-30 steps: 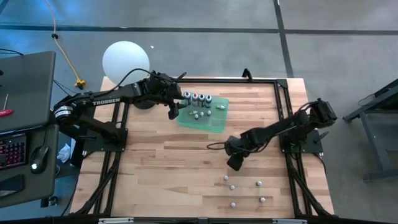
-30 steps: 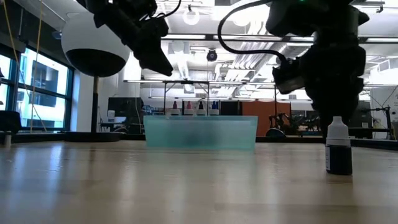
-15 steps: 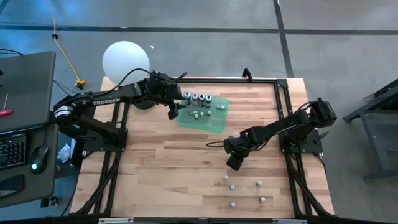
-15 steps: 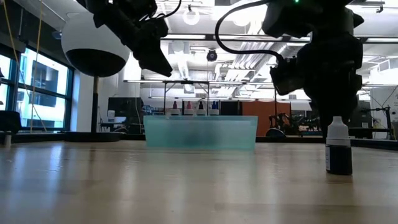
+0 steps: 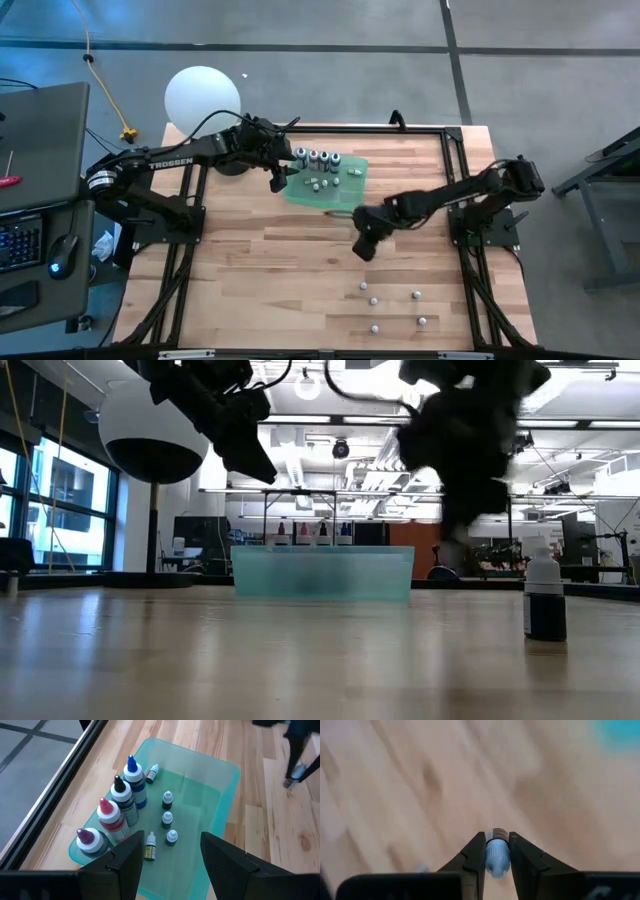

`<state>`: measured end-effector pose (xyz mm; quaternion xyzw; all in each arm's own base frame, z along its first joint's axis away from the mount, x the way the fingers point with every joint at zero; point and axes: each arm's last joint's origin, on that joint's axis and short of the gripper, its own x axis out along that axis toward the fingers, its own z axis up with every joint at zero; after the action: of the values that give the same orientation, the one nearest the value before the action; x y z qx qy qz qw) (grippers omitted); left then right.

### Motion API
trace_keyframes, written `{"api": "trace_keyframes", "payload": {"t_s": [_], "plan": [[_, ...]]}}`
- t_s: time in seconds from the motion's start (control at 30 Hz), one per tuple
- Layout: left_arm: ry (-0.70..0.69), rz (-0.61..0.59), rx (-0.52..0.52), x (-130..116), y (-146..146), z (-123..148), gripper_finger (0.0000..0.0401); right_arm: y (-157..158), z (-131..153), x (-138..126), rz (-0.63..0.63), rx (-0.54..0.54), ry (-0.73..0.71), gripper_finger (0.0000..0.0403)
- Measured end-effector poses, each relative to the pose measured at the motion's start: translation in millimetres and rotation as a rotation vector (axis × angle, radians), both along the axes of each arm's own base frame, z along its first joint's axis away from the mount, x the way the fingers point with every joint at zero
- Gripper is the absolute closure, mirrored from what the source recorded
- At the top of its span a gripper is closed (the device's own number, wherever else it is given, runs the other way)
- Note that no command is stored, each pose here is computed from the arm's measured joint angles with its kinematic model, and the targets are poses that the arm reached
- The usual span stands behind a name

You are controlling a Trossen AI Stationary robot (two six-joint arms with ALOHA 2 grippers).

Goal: Pick & Place food coloring
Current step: Put the brown food coloring bottle into the bin, then put the blue food coloring bottle into the bin

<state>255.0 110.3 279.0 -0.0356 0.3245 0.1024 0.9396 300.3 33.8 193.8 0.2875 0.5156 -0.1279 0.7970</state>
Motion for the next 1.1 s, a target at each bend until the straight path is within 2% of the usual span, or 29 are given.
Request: {"api": "trace_keyframes", "payload": {"t_s": [0.17, 0.23, 0.3, 0.5, 0.7, 0.93, 1.1], "plan": [[0.007, -0.001, -0.004, -2.1, -0.9, 0.9, 0.0208, -46.0, 37.1, 22.8, 0.01, -0.325, -0.119, 0.0344], [0.014, -0.002, -0.007, -2.5, -1.2, 0.4, 0.0208, -69.8, 42.2, 24.3, -0.015, -0.41, -0.114, 0.0342], [0.022, -0.002, -0.009, -2.9, -1.4, -0.1, 0.0208, -95.2, 40.6, 22.7, -0.029, -0.447, -0.094, 0.0341], [0.055, -0.015, -0.006, -4.9, -2.2, -2.5, 0.0208, -152.6, 8.8, 26.5, 0.012, -0.371, -0.063, 0.0341], [0.082, 0.023, 0.019, -6.1, -1.2, -3.6, 0.0208, -166.0, -24.3, 31.7, 0.08, -0.298, 0.029, 0.0338], [0.124, 0.1, 0.074, -8.1, 1.2, -4.7, 0.0208, -169.3, -18.8, 37.6, 0.121, -0.363, 0.035, 0.0296], [0.13, 0.101, 0.073, -8.5, 1.1, -5.2, 0.0208, -171.5, -9.9, 40.3, 0.115, -0.394, 0.054, 0.0265]]}}
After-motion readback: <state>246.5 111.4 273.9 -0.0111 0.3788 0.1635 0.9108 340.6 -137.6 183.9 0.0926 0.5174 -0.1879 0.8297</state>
